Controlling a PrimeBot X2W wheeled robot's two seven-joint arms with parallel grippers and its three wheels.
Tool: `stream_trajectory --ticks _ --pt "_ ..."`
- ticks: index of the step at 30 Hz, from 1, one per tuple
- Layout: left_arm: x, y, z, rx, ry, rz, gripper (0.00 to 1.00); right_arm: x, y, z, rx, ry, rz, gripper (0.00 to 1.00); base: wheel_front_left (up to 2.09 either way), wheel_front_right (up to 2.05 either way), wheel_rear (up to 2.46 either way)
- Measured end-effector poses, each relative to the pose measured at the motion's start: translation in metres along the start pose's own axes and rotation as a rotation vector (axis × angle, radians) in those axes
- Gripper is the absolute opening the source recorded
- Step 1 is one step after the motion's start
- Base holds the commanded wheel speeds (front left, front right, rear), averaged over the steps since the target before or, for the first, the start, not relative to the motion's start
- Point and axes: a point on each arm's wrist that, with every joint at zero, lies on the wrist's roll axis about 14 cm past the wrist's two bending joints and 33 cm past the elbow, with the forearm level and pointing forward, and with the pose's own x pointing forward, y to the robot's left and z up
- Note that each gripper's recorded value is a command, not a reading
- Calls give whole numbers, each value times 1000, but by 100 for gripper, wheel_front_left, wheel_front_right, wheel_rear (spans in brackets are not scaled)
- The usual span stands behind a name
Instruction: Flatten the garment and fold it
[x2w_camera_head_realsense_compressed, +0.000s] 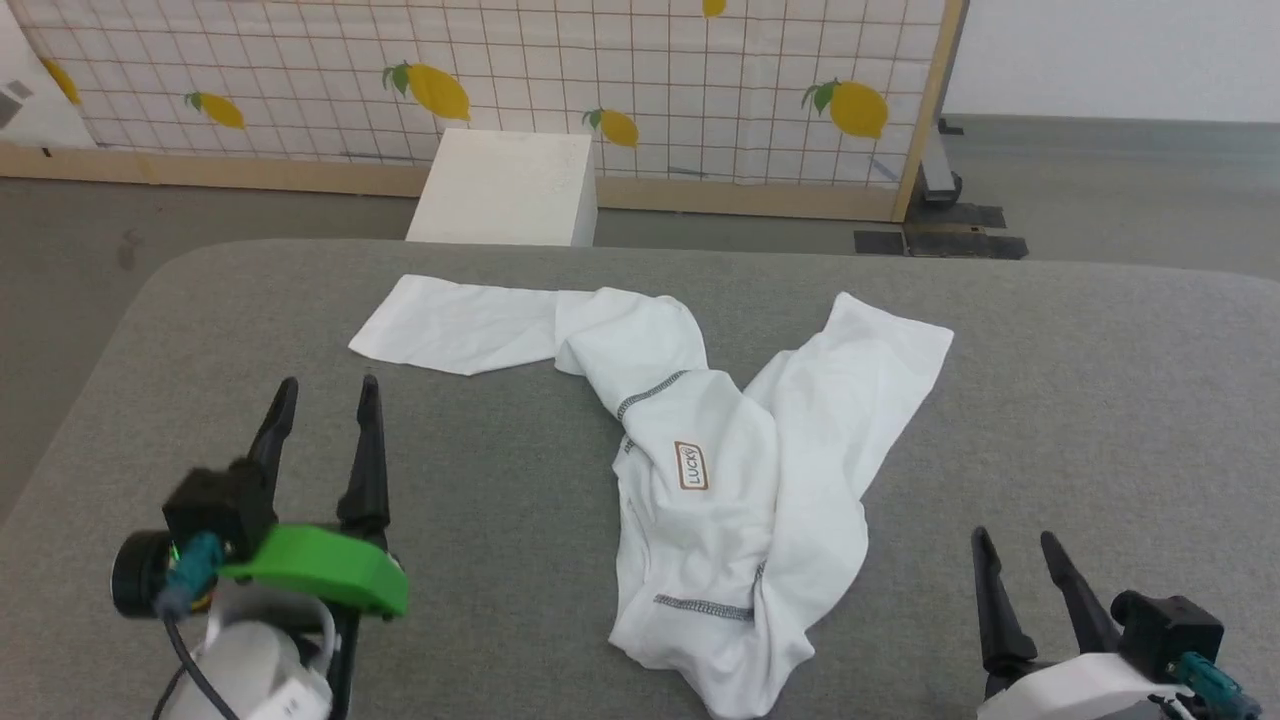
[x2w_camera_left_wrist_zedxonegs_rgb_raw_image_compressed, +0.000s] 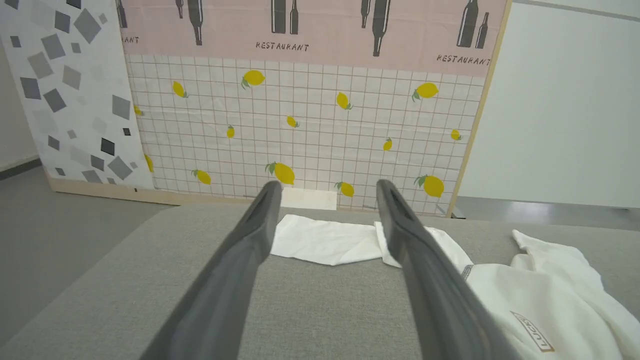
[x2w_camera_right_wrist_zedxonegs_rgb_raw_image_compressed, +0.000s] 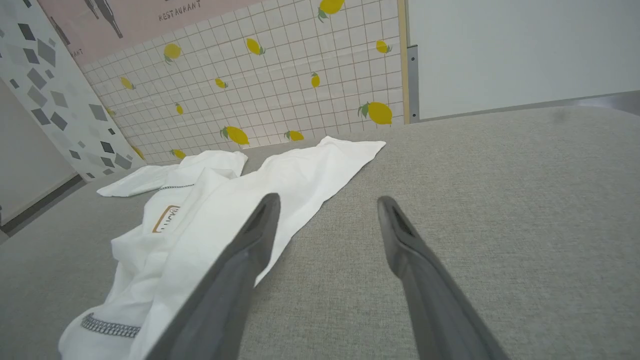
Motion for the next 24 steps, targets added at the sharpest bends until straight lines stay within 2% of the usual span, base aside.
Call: stream_trajectory --ticks 2,9,10,13,16,21,24 --pt "-11 -2 0 30 -10 16 100 -1 0 -8 1 26 -1 100 0 0 0" --pt "-43 -9 -32 -26 76 78 100 1 0 -39 4 183 -3 100 0 0 0" --pt "-43 -6 -34 -36 76 106 100 24 8 -41 -17 275 24 100 0 0 0" --pt "-42 -5 -35 -37 77 111 100 52 21 -36 -68 373 66 100 0 0 0" --pt "-41 -6 -37 -41 79 104 100 70 36 -43 -178 522 110 100 0 0 0" --pt "-41 -6 -40 -44 85 106 100 84 49 -65 -341 723 147 100 0 0 0" --pt "-41 -2 -43 -47 90 118 100 75 49 -95 -390 894 153 100 0 0 0"
